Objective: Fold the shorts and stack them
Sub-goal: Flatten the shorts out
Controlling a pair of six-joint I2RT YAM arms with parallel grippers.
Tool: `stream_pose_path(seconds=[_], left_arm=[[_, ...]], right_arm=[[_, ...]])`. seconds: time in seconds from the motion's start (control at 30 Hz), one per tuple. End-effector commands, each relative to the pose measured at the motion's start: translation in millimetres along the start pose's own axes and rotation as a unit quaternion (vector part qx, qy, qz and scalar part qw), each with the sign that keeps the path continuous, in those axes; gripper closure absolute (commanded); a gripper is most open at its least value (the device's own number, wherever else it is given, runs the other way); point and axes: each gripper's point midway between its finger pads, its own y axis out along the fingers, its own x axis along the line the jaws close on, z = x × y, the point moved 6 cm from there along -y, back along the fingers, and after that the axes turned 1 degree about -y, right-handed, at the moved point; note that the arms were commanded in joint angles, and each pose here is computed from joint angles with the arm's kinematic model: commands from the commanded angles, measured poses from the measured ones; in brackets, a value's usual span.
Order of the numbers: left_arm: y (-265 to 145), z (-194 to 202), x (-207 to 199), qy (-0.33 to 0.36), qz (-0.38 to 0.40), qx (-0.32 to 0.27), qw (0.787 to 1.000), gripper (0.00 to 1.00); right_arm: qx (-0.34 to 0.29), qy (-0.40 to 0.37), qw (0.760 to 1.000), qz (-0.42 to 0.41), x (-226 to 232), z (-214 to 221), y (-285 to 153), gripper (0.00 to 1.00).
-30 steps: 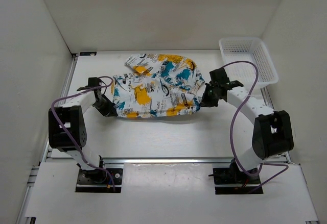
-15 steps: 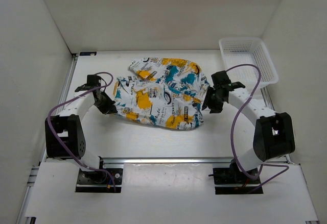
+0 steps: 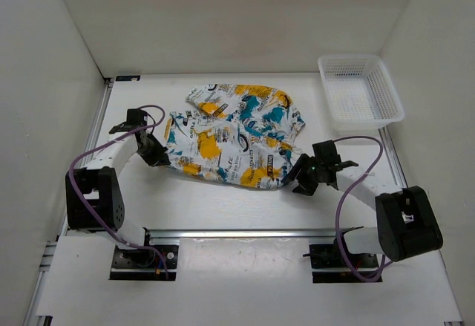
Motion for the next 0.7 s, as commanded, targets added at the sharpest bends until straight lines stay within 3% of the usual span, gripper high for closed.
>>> stream_pose_path(seconds=[0.0,0.13,0.23,0.27,0.3,0.47,0.53,0.6,0.67], left_arm=[[-10.1,-9.5,-6.7,0.010,0.008,-0.028,1.000,0.90],[-13.1,-8.5,-6.4,0.010,0.009,-0.028,1.000,0.90],[-17.4,-9.5,-8.2,0.011,0.012,-0.032,0.999,0.90],[-22.7,-10.9,-10.5,0.012,0.015,-0.036,0.999,0.90],[-28.7,-15.8,-16.0,0.013,0.022,-0.044,0.999,0.90],[-86.2,-41.3,-46.1,0.026,0.055,-0.103,0.993,0.90],[-134.0,-55.9,-64.6,0.032,0.084,-0.158,0.983,0.90],[-170.3,-65.9,-74.2,0.030,0.105,-0.196,0.974,0.90],[-228.5,-77.1,-90.3,0.034,0.150,-0.260,0.953,0.90]], right_arm=[[-0.027,0.010,0.999,-0.045,17.5,-15.9,10.6,0.38],[-0.036,0.006,0.999,-0.036,20.5,-24.8,24.9,0.55],[-0.058,-0.015,0.998,-0.035,36.6,-43.8,23.0,0.80],[-0.066,-0.029,0.997,-0.028,40.5,-49.7,19.4,0.93],[-0.090,-0.045,0.994,-0.037,59.9,-66.4,8.6,0.99],[-0.177,-0.139,0.974,0.000,103.5,-108.0,-62.6,0.99],[-0.225,-0.175,0.958,-0.027,139.6,-126.7,-108.1,0.99],[-0.235,-0.212,0.949,-0.019,150.4,-130.3,-136.5,0.99],[-0.267,-0.235,0.933,-0.047,176.2,-136.4,-178.4,0.99]])
